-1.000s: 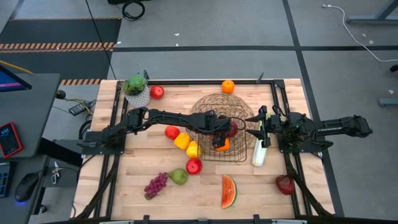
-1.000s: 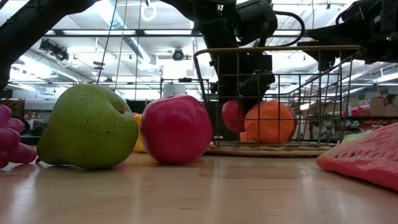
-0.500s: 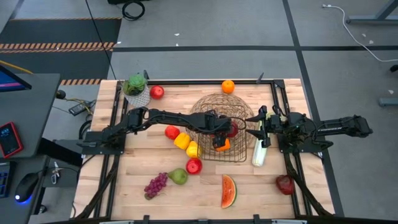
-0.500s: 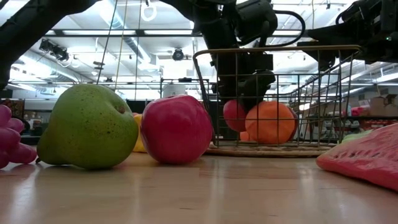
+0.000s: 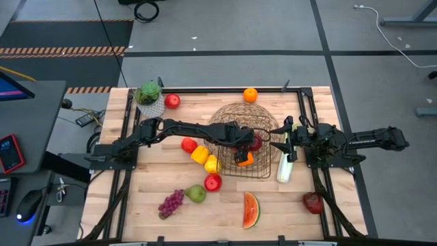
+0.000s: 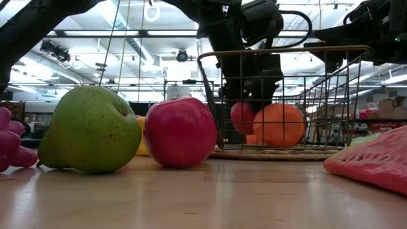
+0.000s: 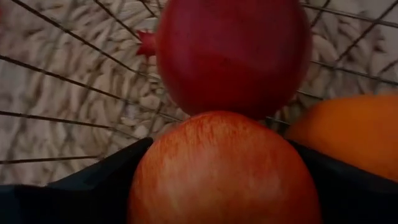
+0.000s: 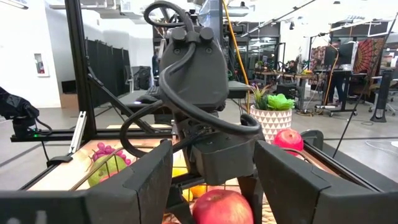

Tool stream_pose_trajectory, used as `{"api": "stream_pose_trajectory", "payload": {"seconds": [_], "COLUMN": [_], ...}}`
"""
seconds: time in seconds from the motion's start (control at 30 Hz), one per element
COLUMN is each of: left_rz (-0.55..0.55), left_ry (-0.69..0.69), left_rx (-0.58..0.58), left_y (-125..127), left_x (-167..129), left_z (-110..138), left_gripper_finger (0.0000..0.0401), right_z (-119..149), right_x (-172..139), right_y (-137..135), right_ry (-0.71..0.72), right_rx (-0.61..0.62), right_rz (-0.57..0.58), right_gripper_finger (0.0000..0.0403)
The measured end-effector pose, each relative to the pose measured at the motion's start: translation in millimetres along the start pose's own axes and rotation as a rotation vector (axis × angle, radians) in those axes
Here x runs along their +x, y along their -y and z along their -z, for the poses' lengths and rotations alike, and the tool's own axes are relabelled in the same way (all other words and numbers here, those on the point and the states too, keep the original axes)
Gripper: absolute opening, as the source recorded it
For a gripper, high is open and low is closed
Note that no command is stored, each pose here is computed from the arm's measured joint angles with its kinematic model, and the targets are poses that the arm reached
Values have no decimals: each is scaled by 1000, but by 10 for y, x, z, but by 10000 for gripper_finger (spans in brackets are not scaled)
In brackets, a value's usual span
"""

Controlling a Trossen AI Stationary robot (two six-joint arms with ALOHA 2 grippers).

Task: Build produce basket
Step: Put the red apple into the wire basket, then put the middle red apple into the wire basket

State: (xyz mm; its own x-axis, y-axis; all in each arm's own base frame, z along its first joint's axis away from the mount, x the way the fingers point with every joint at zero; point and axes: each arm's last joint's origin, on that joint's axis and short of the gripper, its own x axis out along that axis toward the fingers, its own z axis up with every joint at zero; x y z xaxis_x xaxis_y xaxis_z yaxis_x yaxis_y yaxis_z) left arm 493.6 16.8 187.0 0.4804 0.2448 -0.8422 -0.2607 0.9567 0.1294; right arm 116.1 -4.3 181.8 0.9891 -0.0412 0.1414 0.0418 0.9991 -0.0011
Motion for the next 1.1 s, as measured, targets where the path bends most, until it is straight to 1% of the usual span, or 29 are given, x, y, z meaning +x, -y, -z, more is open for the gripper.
{"api": "stream_pose_trajectory", "payload": {"seconds": [0.1,0.17,0.47,0.67,0.83,1.1], "left_rz": [21,19,-1,-2,-17,-14], "left_ry": [-5,-5,10,80,107,105], "left_rx": [-5,-8,11,123,162,147], "left_y": [-27,-51,-69,-67,-72,-46], "left_x": [8,13,16,14,12,7], "left_z": [-3,-7,-22,-91,-118,-112], "left_gripper_finger": [384,394,396,395,395,395], "right_z": [0,0,0,0,1,0], "right_x": [0,0,0,0,0,0], "right_y": [0,0,0,0,0,0], "right_ry": [0,0,0,0,0,0], "right_rx": [0,0,0,0,0,0], "right_rz": [0,0,0,0,0,0], "right_gripper_finger": [231,231,231,231,231,231]}}
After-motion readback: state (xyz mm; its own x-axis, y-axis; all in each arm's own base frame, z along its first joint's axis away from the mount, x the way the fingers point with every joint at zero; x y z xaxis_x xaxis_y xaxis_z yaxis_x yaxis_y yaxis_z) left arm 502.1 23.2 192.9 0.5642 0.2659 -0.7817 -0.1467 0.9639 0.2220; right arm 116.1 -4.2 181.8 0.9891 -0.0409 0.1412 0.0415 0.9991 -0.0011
